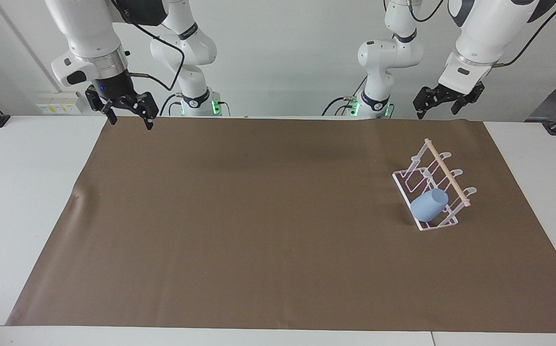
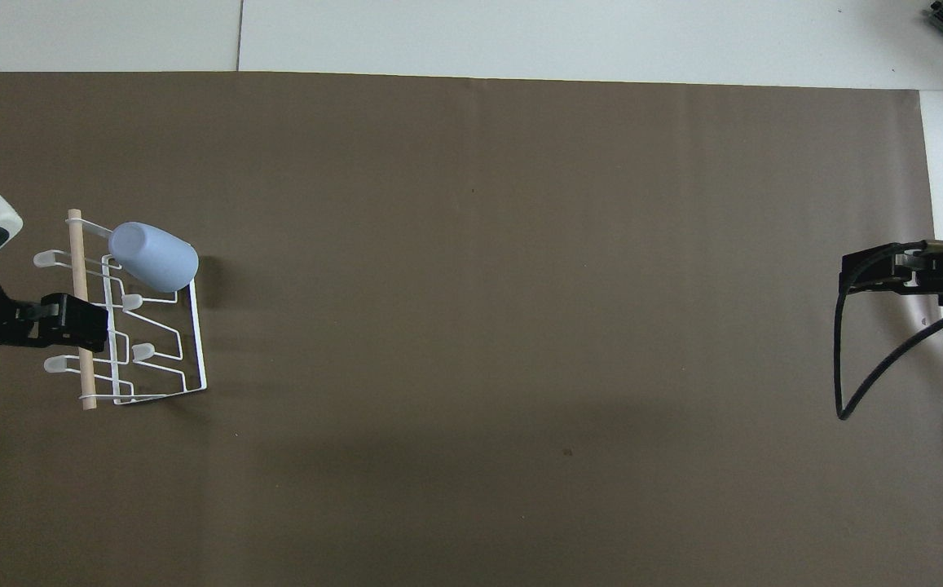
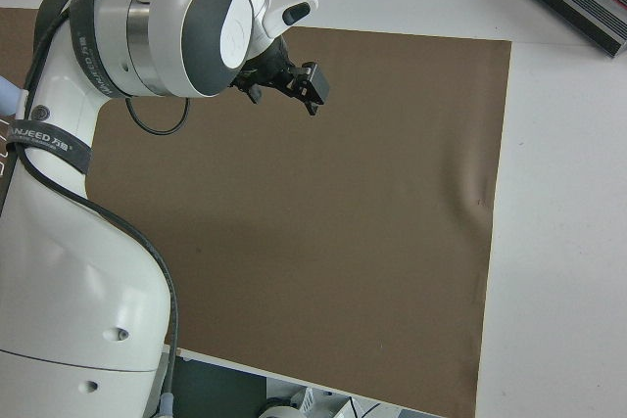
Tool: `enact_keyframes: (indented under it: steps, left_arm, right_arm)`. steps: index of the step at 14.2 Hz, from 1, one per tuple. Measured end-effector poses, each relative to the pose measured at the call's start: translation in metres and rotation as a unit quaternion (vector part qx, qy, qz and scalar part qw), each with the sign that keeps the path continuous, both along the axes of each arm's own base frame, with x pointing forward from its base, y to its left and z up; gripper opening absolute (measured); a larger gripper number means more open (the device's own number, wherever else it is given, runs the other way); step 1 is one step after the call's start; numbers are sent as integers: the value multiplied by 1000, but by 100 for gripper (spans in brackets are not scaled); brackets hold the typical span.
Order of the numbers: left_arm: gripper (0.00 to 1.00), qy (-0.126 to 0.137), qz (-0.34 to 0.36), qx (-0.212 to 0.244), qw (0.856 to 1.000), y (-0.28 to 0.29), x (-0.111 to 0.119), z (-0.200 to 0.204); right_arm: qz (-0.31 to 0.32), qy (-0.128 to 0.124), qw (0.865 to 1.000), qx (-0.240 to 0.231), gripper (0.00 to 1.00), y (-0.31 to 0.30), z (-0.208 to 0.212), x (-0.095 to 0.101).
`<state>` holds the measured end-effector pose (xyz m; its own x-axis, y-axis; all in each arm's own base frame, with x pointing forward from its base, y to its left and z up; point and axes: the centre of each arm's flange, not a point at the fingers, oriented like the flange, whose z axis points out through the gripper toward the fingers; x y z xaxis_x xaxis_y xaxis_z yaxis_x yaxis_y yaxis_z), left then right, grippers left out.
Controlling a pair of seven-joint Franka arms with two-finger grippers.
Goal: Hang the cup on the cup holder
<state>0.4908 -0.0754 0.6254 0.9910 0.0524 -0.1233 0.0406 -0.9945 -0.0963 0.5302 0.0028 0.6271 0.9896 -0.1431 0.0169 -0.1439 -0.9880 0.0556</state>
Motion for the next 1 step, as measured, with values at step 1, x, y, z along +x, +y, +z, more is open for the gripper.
enact_keyframes:
  steps: [1]
  left_arm:
    - [100, 0, 0, 0, 1000, 0, 0, 0]
  right_arm:
    - [0, 0, 1000, 0, 100, 0, 0, 0]
